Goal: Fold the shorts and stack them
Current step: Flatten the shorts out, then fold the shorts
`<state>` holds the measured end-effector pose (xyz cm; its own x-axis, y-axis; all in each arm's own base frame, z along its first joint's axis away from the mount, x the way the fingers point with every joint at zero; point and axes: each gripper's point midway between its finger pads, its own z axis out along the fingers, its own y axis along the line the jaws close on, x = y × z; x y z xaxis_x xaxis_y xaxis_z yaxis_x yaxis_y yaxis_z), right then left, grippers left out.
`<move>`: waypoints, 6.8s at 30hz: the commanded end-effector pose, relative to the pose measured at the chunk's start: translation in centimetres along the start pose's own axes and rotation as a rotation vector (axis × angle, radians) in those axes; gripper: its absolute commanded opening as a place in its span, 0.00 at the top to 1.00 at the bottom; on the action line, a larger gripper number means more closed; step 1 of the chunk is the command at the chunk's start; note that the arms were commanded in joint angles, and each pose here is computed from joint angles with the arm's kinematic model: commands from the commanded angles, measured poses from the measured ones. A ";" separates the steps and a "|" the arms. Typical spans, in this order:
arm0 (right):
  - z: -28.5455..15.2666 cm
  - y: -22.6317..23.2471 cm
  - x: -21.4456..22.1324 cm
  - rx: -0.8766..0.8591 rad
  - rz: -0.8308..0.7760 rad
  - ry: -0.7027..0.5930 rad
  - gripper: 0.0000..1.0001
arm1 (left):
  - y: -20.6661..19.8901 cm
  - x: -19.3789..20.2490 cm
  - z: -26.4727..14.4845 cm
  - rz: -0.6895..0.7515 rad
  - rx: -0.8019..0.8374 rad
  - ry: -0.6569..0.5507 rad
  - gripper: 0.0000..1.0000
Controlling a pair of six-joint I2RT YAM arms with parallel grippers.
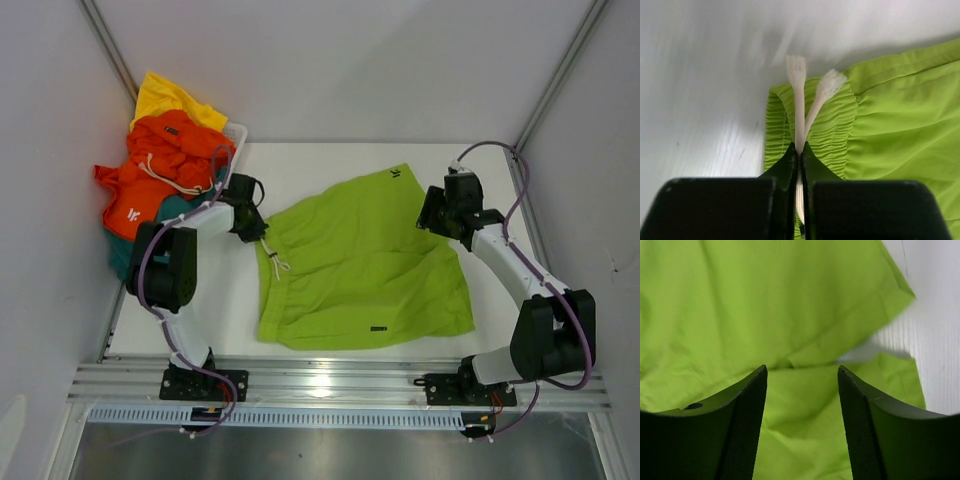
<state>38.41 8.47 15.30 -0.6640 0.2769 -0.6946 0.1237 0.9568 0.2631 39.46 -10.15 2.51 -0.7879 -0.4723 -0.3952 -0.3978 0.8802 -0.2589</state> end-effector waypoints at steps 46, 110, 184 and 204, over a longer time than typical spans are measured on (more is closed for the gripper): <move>3.8 3.5 8.5 -0.512 0.163 0.174 0.77 | 4.1 -16.1 4.5 -0.222 0.042 -0.263 1.00; 6.6 -7.1 11.6 0.147 0.298 0.299 0.63 | 5.8 -8.8 -5.6 -0.261 0.081 -0.153 0.23; -1.2 -9.9 17.7 0.570 0.629 0.289 1.00 | 5.4 10.1 -10.6 -0.315 0.243 -0.065 0.29; -2.2 -10.0 17.6 0.470 0.637 0.160 1.00 | 5.5 10.6 -6.9 -0.442 0.126 -0.156 0.37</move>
<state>23.46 4.28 1.63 -0.4840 0.8068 -0.3387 0.7921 0.5685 0.2221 24.68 -10.33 2.59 -0.5435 -0.7740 -0.3248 -0.6034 0.6292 -0.4899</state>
